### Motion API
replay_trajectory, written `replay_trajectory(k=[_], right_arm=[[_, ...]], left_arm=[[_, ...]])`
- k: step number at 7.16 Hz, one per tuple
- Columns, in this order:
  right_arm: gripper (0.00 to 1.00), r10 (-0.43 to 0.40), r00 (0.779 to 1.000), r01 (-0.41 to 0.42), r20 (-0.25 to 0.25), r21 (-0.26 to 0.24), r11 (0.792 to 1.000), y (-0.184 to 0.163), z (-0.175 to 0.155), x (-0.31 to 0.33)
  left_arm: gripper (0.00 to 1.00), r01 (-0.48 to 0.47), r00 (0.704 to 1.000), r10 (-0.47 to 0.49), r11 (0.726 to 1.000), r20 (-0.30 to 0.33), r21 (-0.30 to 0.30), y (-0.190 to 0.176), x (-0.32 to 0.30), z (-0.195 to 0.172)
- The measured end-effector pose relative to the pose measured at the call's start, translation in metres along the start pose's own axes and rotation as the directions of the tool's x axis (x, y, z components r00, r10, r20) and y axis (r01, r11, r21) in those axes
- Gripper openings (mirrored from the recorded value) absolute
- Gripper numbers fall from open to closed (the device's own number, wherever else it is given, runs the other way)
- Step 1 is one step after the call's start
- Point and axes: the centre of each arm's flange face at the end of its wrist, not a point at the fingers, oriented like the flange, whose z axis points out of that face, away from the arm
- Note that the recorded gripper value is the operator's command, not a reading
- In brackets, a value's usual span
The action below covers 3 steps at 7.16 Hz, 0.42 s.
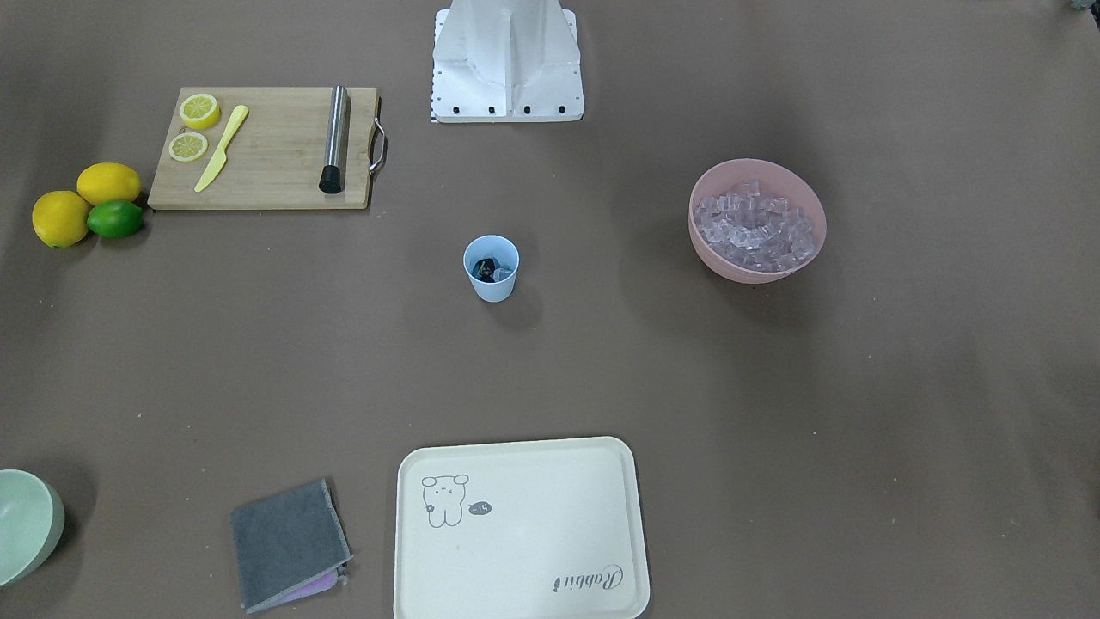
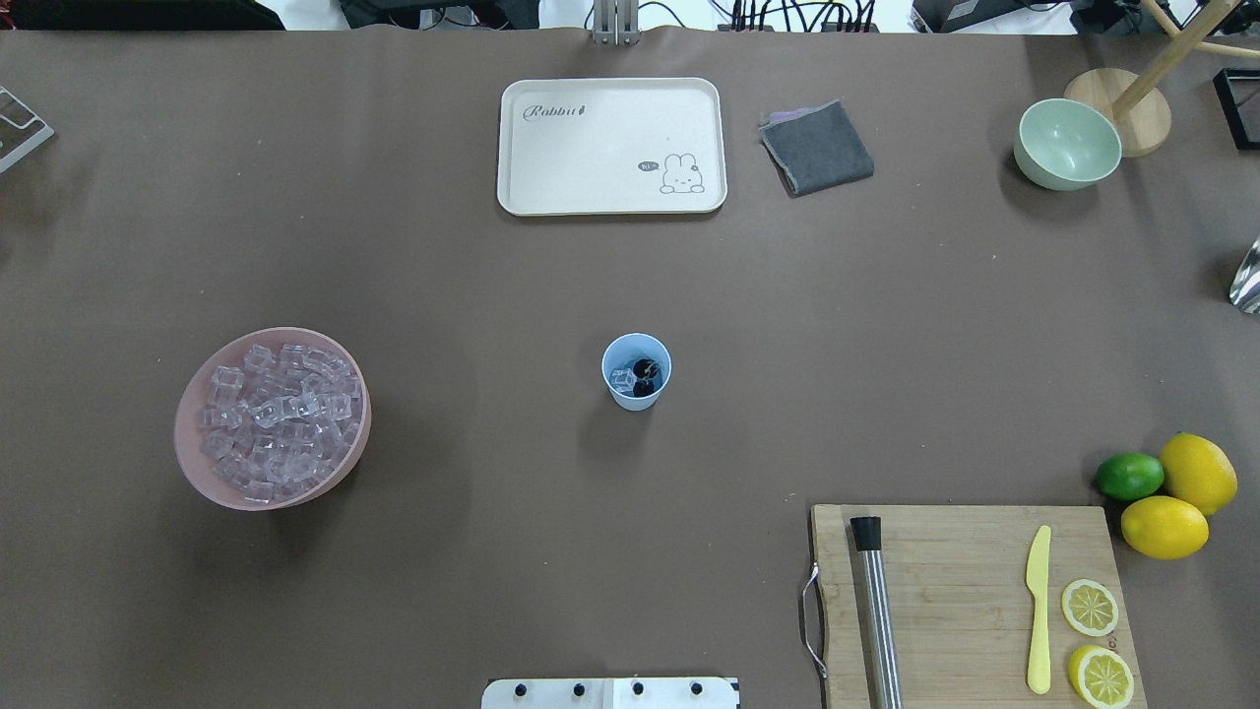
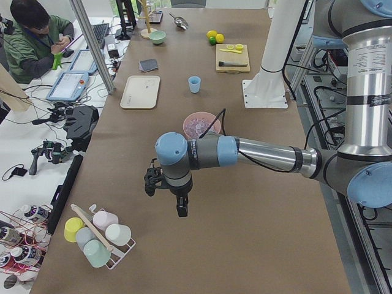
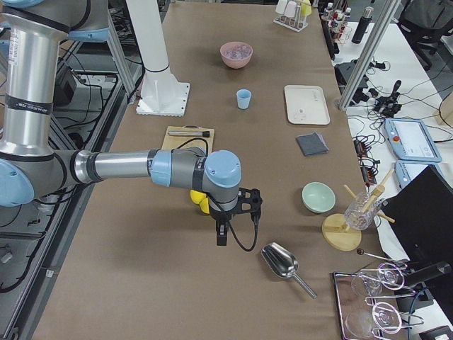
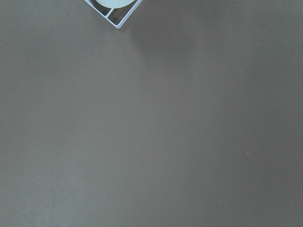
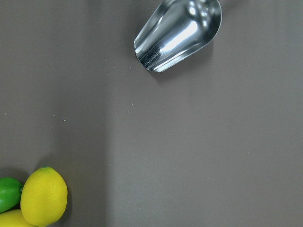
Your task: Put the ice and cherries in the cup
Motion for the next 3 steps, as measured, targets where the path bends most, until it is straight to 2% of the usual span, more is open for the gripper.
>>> replay_trajectory(k=[3], right_arm=[[1.0, 0.013, 1.0, -0.012, 0.01, -0.015, 1.0, 0.0085, 0.0078, 0.0065]], left_arm=[[0.98, -0.005, 1.0, 0.005, 1.0, 0.001, 0.012, 0.0023, 0.0021, -0.0056]])
